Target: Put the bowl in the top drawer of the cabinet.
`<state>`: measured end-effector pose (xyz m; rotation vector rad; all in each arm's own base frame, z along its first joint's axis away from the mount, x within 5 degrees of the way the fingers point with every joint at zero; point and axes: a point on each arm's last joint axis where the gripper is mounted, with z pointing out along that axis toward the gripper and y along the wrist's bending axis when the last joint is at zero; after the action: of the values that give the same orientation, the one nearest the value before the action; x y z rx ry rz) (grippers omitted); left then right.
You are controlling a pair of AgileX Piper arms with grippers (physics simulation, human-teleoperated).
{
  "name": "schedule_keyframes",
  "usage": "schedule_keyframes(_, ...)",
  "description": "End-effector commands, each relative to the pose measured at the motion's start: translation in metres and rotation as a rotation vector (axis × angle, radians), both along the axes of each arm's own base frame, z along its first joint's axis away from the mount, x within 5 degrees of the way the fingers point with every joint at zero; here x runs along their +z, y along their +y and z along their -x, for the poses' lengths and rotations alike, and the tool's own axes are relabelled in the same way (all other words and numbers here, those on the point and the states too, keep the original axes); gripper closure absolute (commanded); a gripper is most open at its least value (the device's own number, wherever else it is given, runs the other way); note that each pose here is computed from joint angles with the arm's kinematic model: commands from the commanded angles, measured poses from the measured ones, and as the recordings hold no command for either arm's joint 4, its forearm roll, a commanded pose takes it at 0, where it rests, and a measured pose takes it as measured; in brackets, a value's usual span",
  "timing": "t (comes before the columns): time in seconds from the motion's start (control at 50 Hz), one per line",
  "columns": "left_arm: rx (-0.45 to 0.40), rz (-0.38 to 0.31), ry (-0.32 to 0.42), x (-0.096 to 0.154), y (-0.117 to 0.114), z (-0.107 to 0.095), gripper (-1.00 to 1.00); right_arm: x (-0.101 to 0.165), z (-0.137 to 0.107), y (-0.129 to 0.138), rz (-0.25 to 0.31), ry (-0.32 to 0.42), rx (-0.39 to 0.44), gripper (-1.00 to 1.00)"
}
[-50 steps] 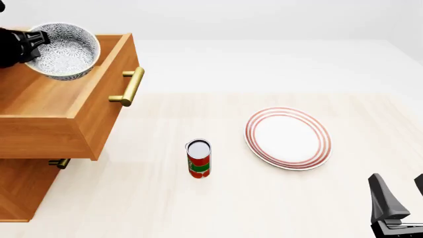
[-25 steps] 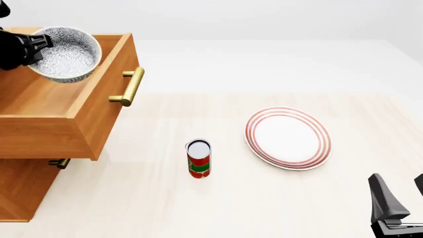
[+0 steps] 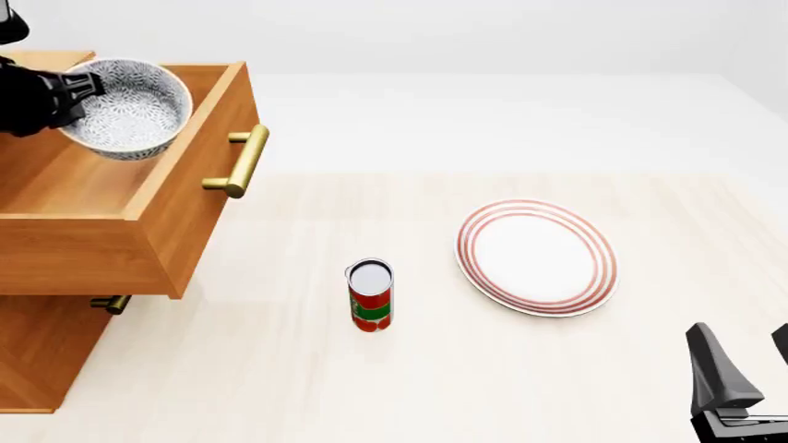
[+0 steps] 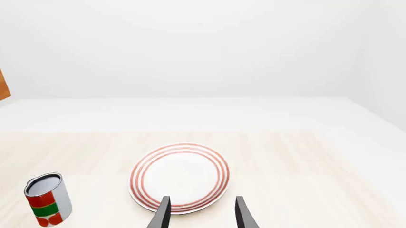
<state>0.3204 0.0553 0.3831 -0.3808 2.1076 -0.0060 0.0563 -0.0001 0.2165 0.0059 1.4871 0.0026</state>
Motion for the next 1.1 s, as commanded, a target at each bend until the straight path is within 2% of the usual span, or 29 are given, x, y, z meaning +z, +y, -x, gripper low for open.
schedule_keyframes(0.02,-0.001,-0.001,-0.003,-0.001,0.001,-0.003,1.0,0.0,0.0,0.0,0.0,0.0,0.0,-1.0)
schedule_keyframes(1.1,-0.014,-0.018,0.021,-0.013,0.003,-0.011,1.0,0.0,0.0,0.0,0.0,0.0,0.0,-1.0)
